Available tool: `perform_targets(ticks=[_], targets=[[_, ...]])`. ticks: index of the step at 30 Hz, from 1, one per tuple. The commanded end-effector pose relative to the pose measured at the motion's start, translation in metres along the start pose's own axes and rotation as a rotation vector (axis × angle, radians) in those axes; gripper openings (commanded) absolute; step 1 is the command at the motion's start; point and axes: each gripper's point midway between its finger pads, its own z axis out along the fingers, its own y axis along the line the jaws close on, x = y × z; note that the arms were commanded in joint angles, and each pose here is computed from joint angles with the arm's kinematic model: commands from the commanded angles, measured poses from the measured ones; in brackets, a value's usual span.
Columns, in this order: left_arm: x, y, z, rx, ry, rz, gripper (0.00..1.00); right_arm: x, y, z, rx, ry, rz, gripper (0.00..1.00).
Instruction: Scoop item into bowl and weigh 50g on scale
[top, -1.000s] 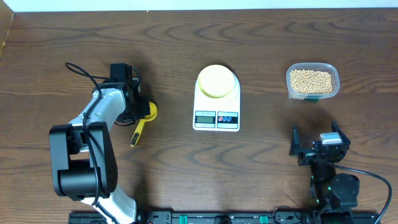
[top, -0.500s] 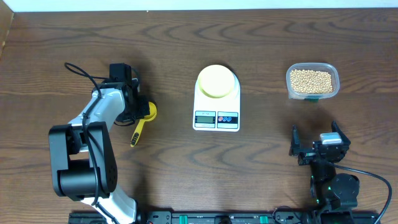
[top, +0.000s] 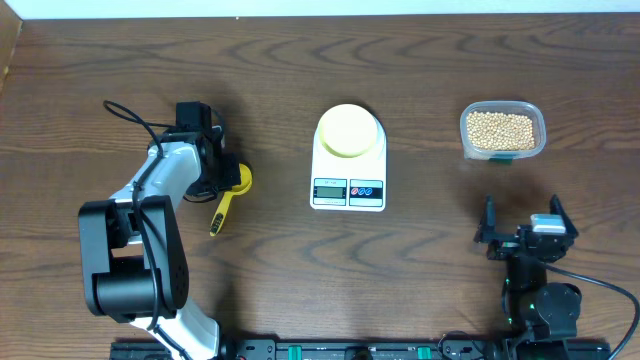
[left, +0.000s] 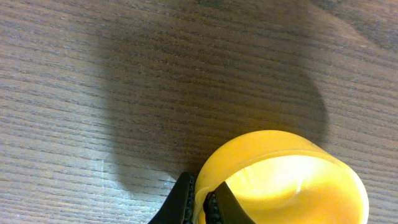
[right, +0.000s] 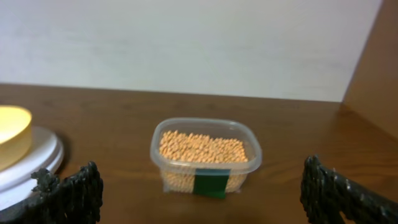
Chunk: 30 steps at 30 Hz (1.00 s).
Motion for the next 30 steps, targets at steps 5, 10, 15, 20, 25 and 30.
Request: perform_targets(ticks=[5,10,15,20,25,30], targets=[[0.012,0.009,0.013,-0.030,0.051,-0.009,0.08,-0.023,-0.016,-0.001,0.075,-0.036,0.064,0.99],[0.012,0.009,0.013,-0.031,0.051,-0.008,0.08,-0.040,-0.014,0.010,0.060,0.024,0.055,0.99],[0.013,0.011,0.013,-0.042,0.053,-0.008,0.08,-0.051,-0.007,0.043,0.025,0.155,0.031,0.99],[0.013,0.011,0.013,-0.042,0.053,-0.009,0.08,-0.069,0.008,0.109,-0.117,0.275,0.046,0.99],[0.012,0.011,0.013,-0.042,0.051,-0.009,0.08,-0.081,0.024,0.168,-0.289,0.334,0.097,0.99],[0.008,0.010,0.012,-0.040,0.034,-0.034,0.08,-0.083,0.047,0.212,-0.440,0.398,0.142,0.99]])
